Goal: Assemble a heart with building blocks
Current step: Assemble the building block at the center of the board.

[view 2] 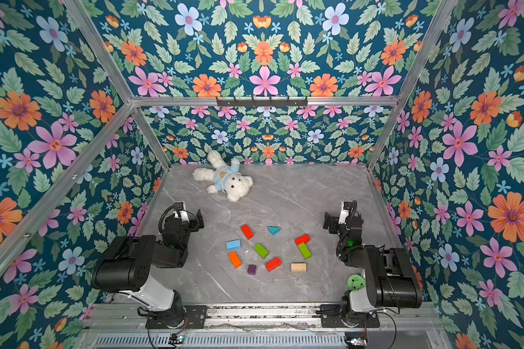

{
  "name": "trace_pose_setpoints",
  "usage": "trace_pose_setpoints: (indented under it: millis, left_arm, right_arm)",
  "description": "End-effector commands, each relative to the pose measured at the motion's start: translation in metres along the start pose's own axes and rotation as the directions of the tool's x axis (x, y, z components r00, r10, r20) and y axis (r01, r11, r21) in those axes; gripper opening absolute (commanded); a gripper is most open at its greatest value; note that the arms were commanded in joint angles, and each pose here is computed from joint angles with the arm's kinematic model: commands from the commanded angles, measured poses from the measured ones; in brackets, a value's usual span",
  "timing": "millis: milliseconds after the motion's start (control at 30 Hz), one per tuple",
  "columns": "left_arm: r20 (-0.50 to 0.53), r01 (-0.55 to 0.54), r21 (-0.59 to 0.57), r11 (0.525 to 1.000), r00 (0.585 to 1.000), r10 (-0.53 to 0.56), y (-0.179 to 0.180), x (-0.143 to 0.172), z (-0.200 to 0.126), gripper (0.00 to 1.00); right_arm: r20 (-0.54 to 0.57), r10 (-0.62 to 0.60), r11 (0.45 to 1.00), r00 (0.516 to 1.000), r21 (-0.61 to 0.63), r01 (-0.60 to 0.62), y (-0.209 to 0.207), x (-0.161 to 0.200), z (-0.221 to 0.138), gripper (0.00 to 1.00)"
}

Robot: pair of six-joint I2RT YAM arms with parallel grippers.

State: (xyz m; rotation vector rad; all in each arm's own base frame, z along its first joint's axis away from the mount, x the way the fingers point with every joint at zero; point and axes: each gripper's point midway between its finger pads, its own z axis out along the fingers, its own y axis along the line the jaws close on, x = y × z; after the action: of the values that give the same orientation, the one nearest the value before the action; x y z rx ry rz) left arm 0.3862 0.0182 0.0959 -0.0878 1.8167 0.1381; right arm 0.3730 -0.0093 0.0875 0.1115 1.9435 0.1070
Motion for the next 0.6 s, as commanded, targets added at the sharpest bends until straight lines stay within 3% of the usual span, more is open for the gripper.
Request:
trace_pose_setpoints:
  millis: [0, 567]
  left_arm:
    - [0.052, 0.014, 0.003, 1.000, 0.999, -0.015, -0.0012, -0.0131, -0.0010, 0.99]
    - [0.048, 0.017, 0.010, 1.000, 0.999, -0.018, -0.0017, -0.0131, 0.0000, 0.99]
  right_arm:
    - [0.047, -0.025, 1.000, 0.999, -0.011, 0.025, 0.0025, -0.0124, 0.0002, 0.99]
    - [0.047, -0.024, 1.000, 0.999, -0.013, 0.024, 0.0028, -0.0124, 0.0002, 0.99]
